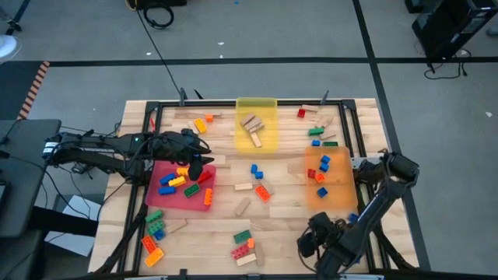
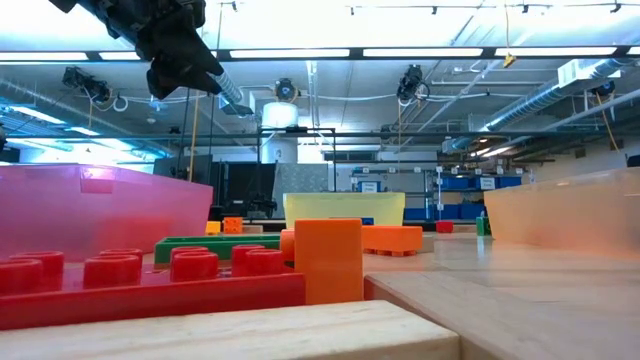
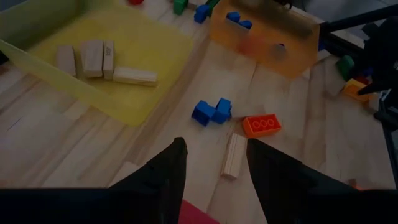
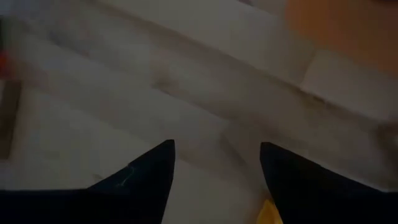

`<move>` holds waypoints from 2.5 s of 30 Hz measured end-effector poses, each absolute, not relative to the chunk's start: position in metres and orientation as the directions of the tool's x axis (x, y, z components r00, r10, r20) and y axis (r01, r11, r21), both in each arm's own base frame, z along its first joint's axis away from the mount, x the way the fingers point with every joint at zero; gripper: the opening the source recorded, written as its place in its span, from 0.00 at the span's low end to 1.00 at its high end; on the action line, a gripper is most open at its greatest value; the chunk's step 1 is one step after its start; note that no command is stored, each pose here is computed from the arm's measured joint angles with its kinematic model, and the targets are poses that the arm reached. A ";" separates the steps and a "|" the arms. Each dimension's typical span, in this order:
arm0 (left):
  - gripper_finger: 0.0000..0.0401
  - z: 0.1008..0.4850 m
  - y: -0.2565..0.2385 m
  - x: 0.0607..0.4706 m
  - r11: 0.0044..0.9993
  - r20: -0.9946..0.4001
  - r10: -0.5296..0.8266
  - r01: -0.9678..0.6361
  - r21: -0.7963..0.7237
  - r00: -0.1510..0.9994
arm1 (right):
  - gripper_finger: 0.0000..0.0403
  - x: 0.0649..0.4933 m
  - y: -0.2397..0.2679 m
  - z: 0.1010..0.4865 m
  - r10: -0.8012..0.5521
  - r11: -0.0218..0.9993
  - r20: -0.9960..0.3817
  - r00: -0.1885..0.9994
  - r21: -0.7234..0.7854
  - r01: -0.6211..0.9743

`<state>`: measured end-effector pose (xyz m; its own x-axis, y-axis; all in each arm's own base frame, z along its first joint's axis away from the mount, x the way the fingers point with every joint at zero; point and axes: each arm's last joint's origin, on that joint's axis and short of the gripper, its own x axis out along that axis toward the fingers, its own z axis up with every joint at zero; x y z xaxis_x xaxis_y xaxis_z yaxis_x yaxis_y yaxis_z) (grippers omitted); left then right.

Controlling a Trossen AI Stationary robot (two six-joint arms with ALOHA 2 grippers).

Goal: Sort blocks by size
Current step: Put the wooden block into the yellow bin

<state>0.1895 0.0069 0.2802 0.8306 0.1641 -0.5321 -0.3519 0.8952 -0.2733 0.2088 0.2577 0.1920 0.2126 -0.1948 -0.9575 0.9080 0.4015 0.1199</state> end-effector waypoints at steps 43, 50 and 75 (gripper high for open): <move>0.44 0.284 0.005 0.181 0.934 -0.530 0.111 -0.270 -0.233 0.841 | 0.03 0.223 0.253 0.162 0.104 0.604 -0.992 0.075 0.123 0.787; 0.44 0.293 0.005 0.170 0.961 -0.479 0.112 -0.218 -0.171 0.871 | 0.11 0.235 0.249 0.171 0.112 0.539 -0.988 0.110 0.153 0.828; 0.44 0.296 0.005 0.166 0.962 -0.462 0.113 -0.213 -0.170 0.879 | 0.62 0.223 0.249 0.166 0.081 0.729 -0.996 0.038 0.086 0.680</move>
<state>0.1655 0.0051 0.2962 0.8794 0.1130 -0.4624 -0.2131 0.9621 -0.1702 0.2228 0.2491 0.1663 0.0385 0.0813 -0.9959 0.6796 0.7285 0.0857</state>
